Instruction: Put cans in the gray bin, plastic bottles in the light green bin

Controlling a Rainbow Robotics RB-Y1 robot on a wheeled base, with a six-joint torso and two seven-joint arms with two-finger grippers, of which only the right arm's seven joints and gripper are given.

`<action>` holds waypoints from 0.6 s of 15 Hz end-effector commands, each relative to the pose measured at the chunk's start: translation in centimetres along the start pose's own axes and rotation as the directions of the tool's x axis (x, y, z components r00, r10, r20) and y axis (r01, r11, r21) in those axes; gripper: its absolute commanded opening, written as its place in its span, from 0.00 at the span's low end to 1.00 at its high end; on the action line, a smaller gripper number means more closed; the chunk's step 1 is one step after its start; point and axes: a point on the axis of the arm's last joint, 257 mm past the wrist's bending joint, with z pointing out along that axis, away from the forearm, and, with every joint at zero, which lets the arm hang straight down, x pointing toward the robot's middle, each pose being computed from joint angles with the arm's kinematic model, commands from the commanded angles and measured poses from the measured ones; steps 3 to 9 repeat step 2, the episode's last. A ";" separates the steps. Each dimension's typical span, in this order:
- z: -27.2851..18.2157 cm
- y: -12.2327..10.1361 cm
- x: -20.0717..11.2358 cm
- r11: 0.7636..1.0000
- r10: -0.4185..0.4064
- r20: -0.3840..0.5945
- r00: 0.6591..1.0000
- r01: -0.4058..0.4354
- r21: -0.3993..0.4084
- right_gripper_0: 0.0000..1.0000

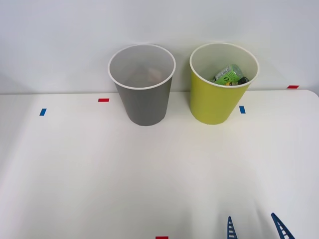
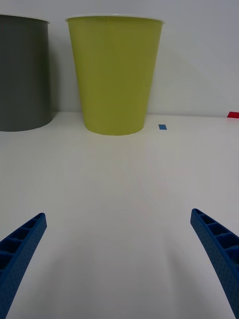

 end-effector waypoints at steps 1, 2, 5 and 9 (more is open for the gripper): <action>0.0 0.0 0.0 1.000 0.000 0.000 1.000 0.000 0.000 1.00; 0.0 0.0 0.0 1.000 0.000 0.000 1.000 0.000 0.000 1.00; 0.0 0.0 0.0 1.000 0.000 0.000 1.000 0.000 0.000 1.00; 0.0 0.0 0.0 1.000 0.000 0.000 1.000 0.000 0.000 1.00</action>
